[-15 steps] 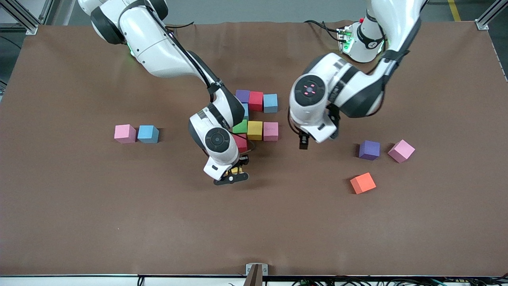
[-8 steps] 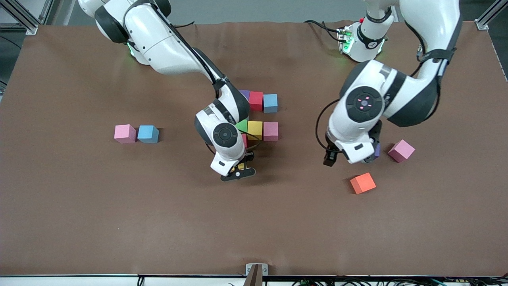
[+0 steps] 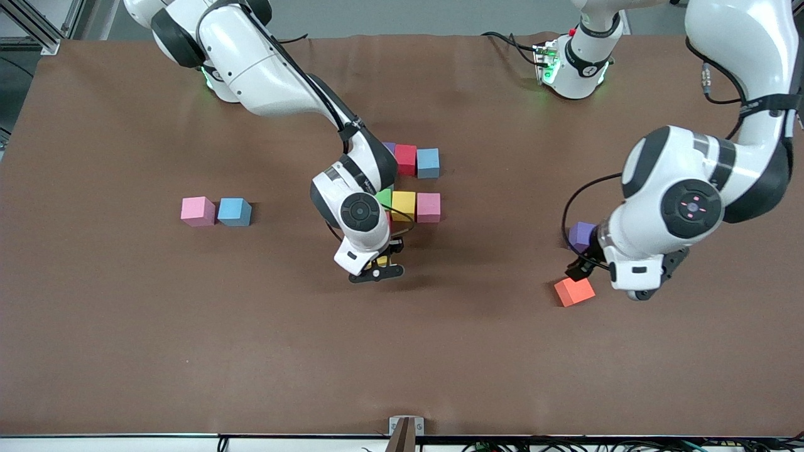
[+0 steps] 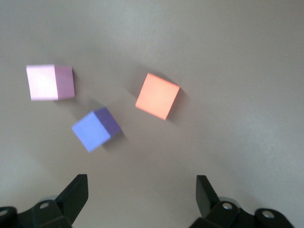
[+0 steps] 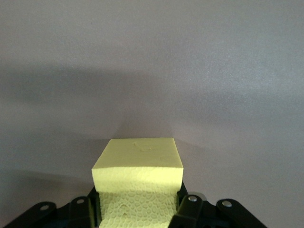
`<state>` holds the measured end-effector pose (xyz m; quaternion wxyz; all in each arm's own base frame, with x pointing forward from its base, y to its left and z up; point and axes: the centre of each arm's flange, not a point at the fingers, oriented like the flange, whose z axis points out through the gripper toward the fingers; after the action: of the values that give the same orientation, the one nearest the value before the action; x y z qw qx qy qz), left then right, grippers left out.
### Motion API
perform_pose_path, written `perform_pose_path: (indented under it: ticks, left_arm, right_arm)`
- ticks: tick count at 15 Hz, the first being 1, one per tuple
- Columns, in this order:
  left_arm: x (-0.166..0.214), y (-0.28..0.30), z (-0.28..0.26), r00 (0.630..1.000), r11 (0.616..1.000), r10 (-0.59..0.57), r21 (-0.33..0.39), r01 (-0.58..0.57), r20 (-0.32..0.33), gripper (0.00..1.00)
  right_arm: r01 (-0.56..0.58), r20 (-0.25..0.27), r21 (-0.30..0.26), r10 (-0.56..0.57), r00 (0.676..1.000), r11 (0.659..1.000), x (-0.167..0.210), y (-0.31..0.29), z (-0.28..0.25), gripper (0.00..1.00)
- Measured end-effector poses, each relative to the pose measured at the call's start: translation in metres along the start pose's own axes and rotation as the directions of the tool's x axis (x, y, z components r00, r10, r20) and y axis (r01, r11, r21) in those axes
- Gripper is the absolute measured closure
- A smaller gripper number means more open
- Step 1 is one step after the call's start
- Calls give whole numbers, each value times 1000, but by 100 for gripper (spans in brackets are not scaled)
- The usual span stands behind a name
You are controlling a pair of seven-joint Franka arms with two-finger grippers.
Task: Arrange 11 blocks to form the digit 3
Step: 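Grasp the orange cube with the left gripper while the right gripper carries yellow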
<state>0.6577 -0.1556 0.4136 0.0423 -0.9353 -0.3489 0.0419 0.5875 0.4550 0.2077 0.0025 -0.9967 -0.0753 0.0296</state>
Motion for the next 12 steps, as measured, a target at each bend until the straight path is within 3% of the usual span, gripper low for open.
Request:
perform_pose_path:
  ticks: [7,12]
  left_arm:
    - [38,-15,19,973,973,231,-3,-231,-27,0]
    - [56,-20,36,946,946,324,-12,-324,-23,0]
  right_arm:
    - [-23,25,-14,24,999,1000,-6,-6,1,43]
    - [-40,30,-18,41,999,999,-9,-9,1,43]
